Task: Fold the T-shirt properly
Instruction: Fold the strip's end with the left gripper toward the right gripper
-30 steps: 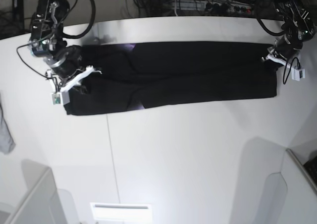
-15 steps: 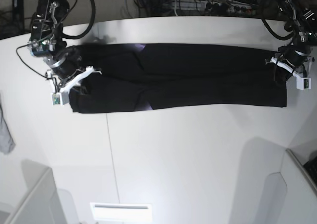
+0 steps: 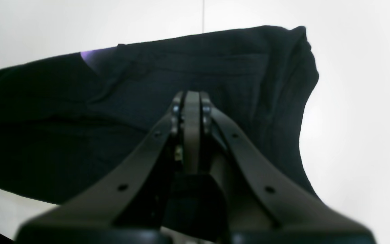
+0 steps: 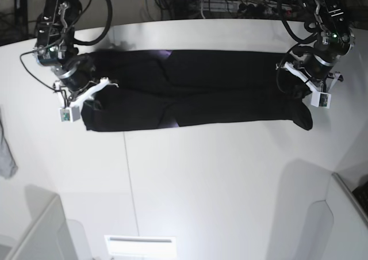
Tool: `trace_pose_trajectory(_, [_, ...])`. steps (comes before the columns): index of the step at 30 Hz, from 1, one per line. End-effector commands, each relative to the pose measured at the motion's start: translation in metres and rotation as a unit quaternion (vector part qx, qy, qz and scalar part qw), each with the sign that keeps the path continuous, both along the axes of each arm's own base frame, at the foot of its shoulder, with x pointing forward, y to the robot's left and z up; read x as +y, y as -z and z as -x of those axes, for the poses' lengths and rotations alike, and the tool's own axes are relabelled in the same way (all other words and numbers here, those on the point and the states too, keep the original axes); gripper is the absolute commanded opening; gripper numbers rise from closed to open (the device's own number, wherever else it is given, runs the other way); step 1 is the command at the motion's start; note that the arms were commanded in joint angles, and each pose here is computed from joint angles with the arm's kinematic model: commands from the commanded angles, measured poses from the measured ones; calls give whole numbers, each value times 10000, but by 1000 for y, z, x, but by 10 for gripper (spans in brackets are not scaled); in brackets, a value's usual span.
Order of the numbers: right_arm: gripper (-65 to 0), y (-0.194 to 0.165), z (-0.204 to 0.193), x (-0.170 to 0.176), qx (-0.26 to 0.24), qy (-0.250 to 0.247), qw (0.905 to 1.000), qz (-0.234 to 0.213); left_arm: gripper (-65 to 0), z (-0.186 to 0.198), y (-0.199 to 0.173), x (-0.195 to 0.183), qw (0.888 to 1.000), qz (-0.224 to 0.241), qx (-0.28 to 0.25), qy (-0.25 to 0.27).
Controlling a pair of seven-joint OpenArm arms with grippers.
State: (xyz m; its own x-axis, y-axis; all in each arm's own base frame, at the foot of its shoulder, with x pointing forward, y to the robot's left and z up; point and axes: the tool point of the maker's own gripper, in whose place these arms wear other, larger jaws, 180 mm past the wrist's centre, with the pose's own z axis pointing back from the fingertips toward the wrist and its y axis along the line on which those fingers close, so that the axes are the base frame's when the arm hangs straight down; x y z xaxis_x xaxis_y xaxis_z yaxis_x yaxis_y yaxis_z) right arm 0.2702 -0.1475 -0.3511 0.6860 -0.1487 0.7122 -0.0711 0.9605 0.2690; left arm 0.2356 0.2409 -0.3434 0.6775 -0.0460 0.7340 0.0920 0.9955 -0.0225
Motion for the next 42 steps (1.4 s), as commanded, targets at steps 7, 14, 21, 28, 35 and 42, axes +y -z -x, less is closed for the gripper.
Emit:
trace_pose_trajectory(7, [-650, -12, -9, -1, -248, 8, 9997, -3, -650, -8, -4, -37, 9982, 163, -125, 560])
trace_pose_trajectory(14, [-650, -12, -9, -2, -252, 20, 9997, 1, -650, -7, 3, -71, 9943, 357, -42, 1000])
trace_pose_trajectory(21, [-650, -11, -9, -2, -245, 21, 9997, 0, -650, -7, 8, -102, 9908, 605, 55, 1207])
trace_pose_trajectory(28, [-650, -11, -9, -2, -245, 21, 9997, 0, -650, -3, 14, -135, 9863, 858, 202, 1395])
trace_pose_trajectory(35, [-650, -11, -9, -2, -245, 21, 9997, 0, -650, -4, 13, -159, 9829, 1077, 215, 1475])
trace_pose_trajectory(42, [-650, -11, -9, -2, -238, 19, 9997, 1, -650, -15, 6, -172, 9814, 1282, 75, 1426])
